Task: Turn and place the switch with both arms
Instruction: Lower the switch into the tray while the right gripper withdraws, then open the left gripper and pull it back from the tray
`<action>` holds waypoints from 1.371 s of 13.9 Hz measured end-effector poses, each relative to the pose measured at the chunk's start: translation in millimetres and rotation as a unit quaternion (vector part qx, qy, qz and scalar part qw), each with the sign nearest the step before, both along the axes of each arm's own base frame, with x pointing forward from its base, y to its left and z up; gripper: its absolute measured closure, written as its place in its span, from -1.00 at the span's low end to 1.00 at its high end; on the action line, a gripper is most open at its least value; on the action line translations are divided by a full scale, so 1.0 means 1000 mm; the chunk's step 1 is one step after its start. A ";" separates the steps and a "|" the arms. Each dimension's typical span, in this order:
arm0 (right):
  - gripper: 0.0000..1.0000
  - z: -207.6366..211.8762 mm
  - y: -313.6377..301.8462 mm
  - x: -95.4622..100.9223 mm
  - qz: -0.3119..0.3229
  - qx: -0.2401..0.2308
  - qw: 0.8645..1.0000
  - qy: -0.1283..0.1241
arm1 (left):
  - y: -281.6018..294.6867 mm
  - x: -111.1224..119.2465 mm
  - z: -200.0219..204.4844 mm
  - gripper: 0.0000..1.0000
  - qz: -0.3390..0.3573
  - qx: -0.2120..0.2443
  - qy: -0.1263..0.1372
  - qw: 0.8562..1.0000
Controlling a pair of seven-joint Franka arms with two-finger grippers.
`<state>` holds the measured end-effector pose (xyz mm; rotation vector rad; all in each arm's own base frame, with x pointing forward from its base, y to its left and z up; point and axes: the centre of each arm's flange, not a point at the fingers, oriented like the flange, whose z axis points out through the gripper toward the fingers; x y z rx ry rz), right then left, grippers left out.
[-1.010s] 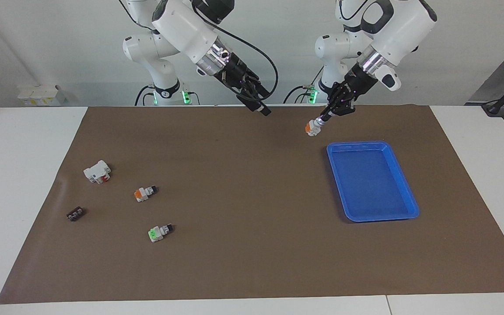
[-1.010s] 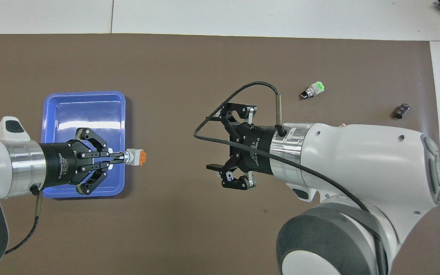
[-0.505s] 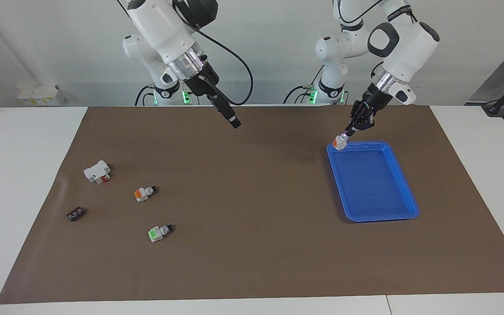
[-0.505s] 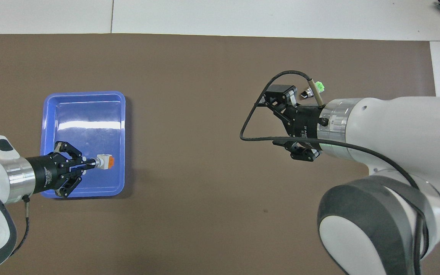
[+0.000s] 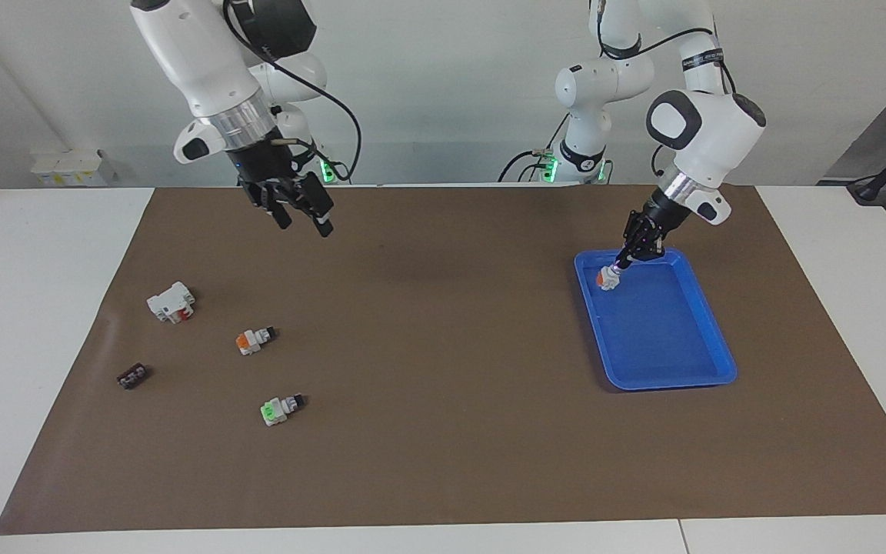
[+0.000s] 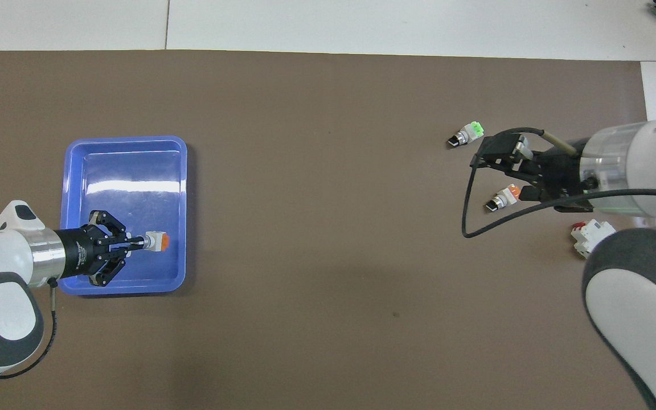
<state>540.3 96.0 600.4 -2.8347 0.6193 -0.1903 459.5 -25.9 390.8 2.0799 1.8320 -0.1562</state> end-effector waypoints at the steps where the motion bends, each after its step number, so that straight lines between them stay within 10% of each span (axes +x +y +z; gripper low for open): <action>1: -0.98 0.008 -0.015 -0.001 0.030 -0.037 0.999 -0.006 | 0.001 0.001 -0.002 0.78 0.002 0.000 0.001 1.000; 9: -0.98 0.046 -0.063 -0.005 0.137 -0.121 0.982 0.039 | 0.015 0.019 0.028 -0.98 0.021 0.005 -0.045 0.999; 19: -0.99 0.039 -0.068 0.002 0.165 -0.138 0.975 0.048 | -0.016 0.047 0.091 -1.00 -0.206 0.073 -0.178 0.959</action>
